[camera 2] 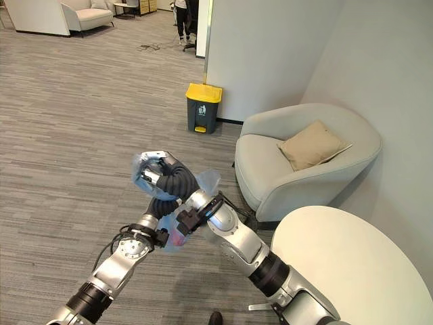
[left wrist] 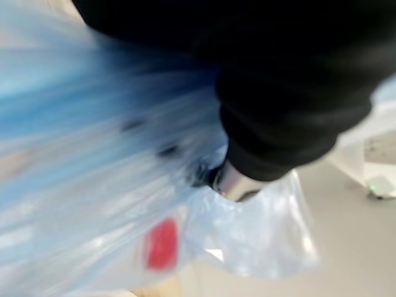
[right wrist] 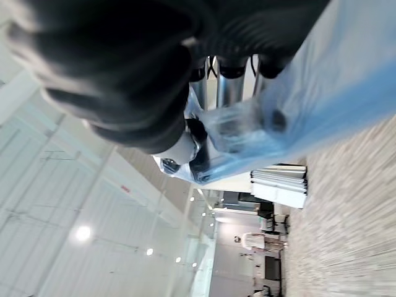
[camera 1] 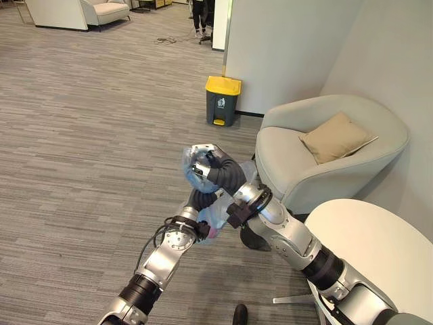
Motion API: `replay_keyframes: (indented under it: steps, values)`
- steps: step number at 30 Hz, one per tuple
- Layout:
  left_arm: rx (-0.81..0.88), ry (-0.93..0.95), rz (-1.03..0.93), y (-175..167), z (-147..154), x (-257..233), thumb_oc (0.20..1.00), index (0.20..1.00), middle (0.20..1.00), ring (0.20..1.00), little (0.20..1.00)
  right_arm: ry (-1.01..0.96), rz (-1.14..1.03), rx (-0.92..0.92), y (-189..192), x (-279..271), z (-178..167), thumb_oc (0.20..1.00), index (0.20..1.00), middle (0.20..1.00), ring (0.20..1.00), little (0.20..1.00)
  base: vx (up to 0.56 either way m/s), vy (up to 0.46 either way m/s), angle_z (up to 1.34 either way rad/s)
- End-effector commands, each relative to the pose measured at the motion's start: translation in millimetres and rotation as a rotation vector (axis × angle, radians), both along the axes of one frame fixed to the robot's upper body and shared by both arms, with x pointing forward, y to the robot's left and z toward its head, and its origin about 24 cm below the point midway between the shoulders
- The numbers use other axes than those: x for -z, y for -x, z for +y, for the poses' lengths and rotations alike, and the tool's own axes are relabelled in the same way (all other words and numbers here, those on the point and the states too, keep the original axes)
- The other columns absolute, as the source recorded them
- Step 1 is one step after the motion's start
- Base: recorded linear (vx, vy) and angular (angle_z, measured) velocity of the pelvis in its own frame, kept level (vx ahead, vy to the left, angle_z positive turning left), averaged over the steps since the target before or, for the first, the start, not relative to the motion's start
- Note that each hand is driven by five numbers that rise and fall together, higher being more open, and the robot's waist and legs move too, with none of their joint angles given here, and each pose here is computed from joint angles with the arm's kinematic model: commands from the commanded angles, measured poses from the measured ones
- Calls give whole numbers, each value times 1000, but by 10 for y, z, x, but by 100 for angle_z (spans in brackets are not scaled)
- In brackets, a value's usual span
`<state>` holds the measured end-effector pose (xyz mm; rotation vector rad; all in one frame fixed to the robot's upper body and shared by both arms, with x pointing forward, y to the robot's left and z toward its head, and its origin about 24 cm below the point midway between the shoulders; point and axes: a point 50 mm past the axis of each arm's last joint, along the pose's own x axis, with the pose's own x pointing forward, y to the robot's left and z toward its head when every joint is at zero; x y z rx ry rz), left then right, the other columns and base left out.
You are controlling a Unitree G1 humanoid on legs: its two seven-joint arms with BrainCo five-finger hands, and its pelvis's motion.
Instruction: Gather garbage on tea table into small bin, then transfer packed bag to large trash can.
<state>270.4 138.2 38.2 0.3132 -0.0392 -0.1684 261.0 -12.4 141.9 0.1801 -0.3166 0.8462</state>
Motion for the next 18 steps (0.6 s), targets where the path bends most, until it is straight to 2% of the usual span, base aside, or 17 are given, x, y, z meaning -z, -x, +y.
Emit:
replay_keyframes:
  steps: [1,5,12,15,18]
  values:
    - [20,108,-193,-107,-35,-417,200,200,200,200,200,82,-285,74,-44,-346,-126,1000,1000,1000,1000,1000,0,0,0]
    - [-33,116,-232,-63,126,-480,200,200,200,200,200,278,-519,186,-42,-436,-312,1000,1000,1000,1000,1000,-5,-14,3]
    - [-145,130,-216,37,397,-410,200,200,200,200,200,490,-942,453,63,-744,-647,1000,1000,1000,1000,1000,3,-2,-1]
    - [-187,162,-157,84,484,-293,200,200,200,200,200,491,-933,515,69,-706,-728,1000,1000,1000,1000,1000,-2,-16,-7]
    - [-229,210,-82,151,572,-140,200,200,200,200,200,498,-822,558,48,-550,-869,1000,1000,1000,1000,1000,-9,-10,-9]
